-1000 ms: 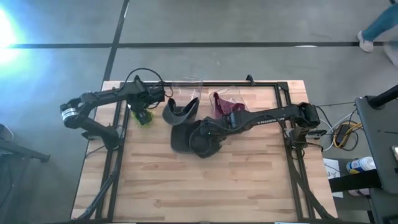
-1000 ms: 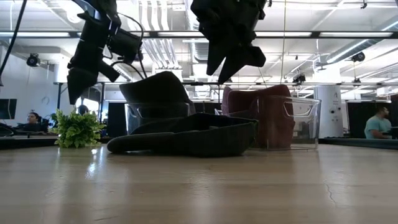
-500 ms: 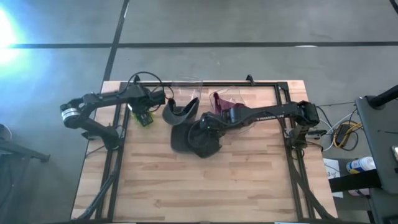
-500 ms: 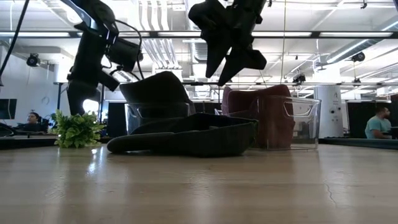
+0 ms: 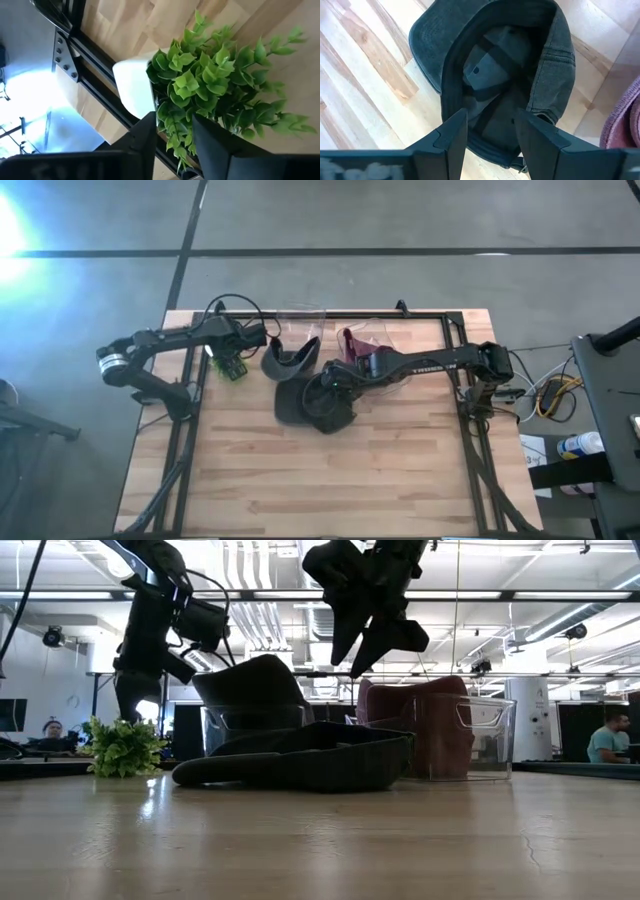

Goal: Pick & Place hat
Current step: Adjust the plant pot on the table

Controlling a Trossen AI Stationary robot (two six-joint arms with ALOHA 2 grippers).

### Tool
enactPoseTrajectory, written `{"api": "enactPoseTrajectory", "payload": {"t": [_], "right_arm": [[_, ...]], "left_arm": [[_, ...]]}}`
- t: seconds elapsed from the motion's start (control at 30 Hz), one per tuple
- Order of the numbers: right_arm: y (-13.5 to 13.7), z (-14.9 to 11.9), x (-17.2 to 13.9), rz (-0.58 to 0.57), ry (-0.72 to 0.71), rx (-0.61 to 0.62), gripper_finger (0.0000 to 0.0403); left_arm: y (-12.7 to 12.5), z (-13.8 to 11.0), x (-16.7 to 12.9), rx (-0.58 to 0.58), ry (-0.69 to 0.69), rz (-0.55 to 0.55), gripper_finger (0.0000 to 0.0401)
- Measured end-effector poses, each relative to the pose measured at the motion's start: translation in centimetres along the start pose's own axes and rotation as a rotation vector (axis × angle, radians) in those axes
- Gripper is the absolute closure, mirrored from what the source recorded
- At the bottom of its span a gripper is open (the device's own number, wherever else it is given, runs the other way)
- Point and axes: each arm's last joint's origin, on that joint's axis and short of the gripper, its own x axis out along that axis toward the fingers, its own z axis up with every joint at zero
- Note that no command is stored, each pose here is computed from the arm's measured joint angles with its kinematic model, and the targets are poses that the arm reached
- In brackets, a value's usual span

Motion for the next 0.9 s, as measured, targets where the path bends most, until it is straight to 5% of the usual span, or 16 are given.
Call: {"api": "enactPoseTrajectory", "payload": {"t": [0.63,0.9], "right_arm": [[0.03,-0.01,0.0,0.001,-0.001,-0.001,0.0257],[0.02,0.01,0.01,0.0,-0.003,-0.003,0.0252]], "left_arm": [[0.01,0.3,0.05,0.011,-0.026,0.012,0.0383],[-0.05,0.23,0.05,0.036,-0.019,-0.006,0.0325]]}}
